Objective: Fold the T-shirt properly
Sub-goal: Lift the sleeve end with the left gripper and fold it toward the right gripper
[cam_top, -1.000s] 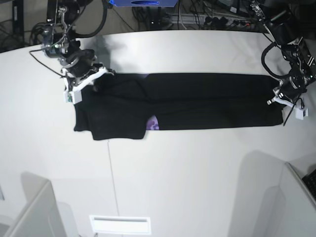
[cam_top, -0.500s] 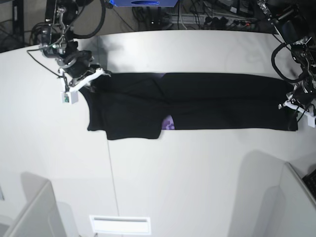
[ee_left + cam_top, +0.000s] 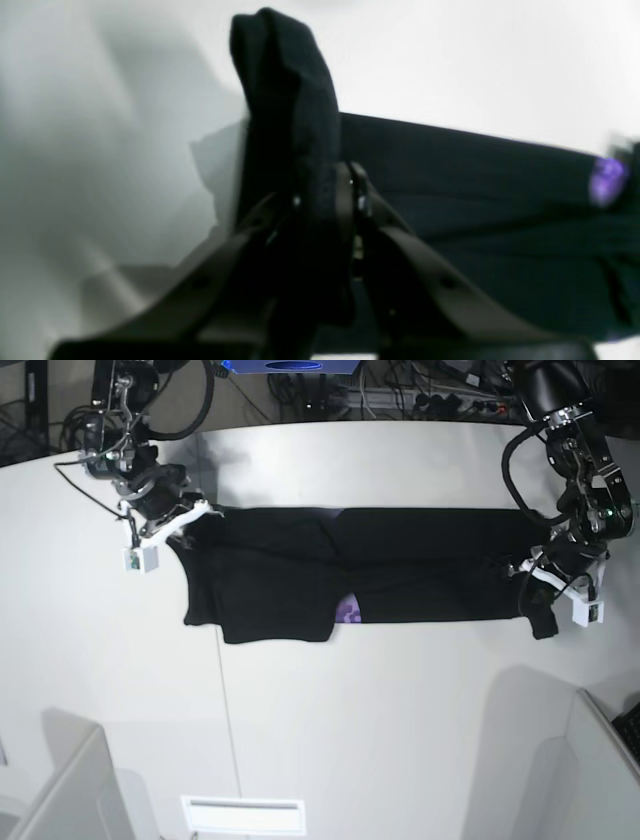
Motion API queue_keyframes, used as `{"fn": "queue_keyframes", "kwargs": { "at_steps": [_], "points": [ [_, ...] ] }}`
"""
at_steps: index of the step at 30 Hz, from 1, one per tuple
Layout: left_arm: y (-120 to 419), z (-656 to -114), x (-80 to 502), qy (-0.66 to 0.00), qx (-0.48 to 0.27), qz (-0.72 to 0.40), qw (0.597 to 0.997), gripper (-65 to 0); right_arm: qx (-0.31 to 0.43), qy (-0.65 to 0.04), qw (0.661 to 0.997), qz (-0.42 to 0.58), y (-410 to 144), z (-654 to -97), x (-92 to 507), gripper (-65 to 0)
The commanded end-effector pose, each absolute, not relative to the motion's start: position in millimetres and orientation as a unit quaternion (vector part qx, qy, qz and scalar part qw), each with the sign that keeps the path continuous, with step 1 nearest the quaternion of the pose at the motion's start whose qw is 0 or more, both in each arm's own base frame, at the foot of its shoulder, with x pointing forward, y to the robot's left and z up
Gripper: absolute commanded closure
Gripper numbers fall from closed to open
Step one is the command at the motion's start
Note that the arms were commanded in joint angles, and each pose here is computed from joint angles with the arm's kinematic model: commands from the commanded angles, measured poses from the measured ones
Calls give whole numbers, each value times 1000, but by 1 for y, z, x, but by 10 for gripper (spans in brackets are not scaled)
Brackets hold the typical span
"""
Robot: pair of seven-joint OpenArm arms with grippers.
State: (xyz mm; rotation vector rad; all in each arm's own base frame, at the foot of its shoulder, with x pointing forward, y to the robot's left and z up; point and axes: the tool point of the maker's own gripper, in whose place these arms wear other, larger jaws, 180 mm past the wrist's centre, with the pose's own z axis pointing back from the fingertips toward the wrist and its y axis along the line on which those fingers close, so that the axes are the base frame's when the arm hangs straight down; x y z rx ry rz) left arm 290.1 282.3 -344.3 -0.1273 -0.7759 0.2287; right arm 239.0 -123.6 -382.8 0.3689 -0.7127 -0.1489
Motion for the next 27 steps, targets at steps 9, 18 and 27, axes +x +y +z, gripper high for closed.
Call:
{"fn": "queue_keyframes", "kwargs": {
  "at_steps": [9,18,27],
  "points": [
    [193,-344,310,-378,-139,68,913,0,180,-366,910,-71,-126,-373,246,0],
    [138,-352,313,-356,-181,33,916,0,179,-367,910,-73,-127,-373,246,0],
    [110,-365,312,-335,-214,38,917,0,179,-367,910,-73,-127,-373,246,0]
  ]
}}
